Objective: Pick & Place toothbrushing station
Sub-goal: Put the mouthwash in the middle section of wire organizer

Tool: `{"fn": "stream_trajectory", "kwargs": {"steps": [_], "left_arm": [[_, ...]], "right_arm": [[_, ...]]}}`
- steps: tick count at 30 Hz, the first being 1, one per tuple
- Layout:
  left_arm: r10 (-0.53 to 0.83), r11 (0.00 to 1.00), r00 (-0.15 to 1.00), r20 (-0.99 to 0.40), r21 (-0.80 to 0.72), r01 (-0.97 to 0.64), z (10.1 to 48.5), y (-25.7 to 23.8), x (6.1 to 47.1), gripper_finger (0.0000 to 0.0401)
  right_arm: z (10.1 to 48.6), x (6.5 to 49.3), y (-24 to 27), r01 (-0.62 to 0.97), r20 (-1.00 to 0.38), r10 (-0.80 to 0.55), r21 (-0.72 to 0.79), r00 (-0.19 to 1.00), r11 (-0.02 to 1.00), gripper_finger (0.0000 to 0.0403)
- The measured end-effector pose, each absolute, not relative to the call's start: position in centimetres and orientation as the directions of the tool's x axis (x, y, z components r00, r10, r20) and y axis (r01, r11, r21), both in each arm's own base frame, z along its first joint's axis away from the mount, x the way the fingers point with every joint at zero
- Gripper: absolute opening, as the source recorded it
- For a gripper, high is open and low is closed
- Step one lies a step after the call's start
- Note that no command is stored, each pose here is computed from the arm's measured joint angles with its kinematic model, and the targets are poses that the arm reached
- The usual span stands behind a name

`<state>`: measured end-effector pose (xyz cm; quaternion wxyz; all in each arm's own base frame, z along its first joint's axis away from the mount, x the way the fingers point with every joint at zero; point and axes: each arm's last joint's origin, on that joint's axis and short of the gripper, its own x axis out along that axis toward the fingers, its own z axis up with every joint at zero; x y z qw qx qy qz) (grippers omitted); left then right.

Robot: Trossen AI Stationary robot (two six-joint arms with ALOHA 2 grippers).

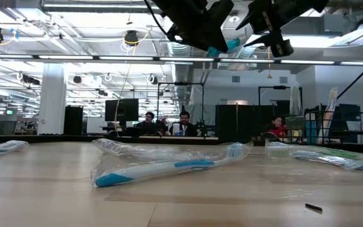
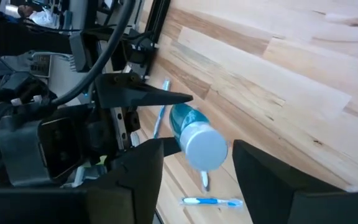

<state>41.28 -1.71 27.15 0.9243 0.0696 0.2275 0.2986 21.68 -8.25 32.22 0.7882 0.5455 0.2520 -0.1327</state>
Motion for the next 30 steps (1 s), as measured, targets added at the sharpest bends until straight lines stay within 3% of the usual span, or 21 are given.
{"fn": "stream_trajectory", "kwargs": {"steps": [30], "left_arm": [[0.578, 0.816, 0.725, -0.374, 0.261, -0.516, 27.21, -1.73, 41.34, 0.0148]], "right_arm": [[31.98, 21.88, -8.35, 0.495, -0.553, 0.06, 0.784, 0.831, 0.375, 0.017]]}}
